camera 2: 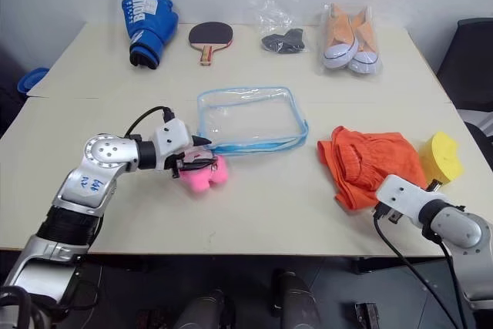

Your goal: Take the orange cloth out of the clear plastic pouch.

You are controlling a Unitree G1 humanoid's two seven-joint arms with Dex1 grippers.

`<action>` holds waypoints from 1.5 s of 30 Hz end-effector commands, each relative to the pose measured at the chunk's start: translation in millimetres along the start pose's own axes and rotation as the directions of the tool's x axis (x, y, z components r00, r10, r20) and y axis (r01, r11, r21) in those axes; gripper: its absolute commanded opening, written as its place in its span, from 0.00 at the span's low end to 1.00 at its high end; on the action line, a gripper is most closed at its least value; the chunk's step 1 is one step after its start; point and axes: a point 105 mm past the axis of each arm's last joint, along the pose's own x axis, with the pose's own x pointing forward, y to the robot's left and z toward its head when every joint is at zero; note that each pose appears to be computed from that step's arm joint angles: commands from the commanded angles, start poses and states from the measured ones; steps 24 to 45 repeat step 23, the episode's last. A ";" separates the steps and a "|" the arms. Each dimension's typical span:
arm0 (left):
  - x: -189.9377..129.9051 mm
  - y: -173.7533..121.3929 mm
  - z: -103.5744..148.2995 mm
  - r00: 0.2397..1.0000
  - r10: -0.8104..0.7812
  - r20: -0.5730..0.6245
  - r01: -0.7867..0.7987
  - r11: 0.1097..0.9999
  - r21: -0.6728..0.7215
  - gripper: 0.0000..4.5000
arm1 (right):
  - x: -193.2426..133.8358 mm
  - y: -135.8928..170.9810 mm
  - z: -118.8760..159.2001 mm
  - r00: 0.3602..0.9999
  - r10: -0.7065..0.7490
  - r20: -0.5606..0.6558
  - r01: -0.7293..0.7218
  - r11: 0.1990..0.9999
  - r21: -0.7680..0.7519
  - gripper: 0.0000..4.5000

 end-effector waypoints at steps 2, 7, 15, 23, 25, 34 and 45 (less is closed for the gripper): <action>-19.5 7.8 13.9 0.997 0.005 0.075 -0.004 1.000 -0.023 0.87 | -20.0 -12.2 15.7 1.000 0.008 0.019 -0.009 1.000 0.029 0.68; -58.6 27.9 36.3 0.977 0.038 0.210 -0.007 0.989 -0.145 1.00 | -57.9 -15.9 15.6 1.000 0.020 0.020 -0.026 0.924 0.382 0.99; -119.2 30.9 32.0 0.982 -0.071 0.174 0.102 0.980 -0.172 1.00 | -137.7 -23.1 -8.1 1.000 0.012 -0.011 0.001 0.627 0.779 0.99; -127.1 50.1 26.5 0.987 -0.097 0.132 0.115 0.984 -0.134 1.00 | -149.4 -22.3 4.0 0.999 -0.024 0.044 -0.025 0.524 0.851 0.99; -127.1 50.1 26.5 0.987 -0.097 0.132 0.115 0.984 -0.134 1.00 | -149.4 -22.3 4.0 0.999 -0.024 0.044 -0.025 0.524 0.851 0.99; -127.1 50.1 26.5 0.987 -0.097 0.132 0.115 0.984 -0.134 1.00 | -149.4 -22.3 4.0 0.999 -0.024 0.044 -0.025 0.524 0.851 0.99; -127.1 50.1 26.5 0.987 -0.097 0.132 0.115 0.984 -0.134 1.00 | -149.4 -22.3 4.0 0.999 -0.024 0.044 -0.025 0.524 0.851 0.99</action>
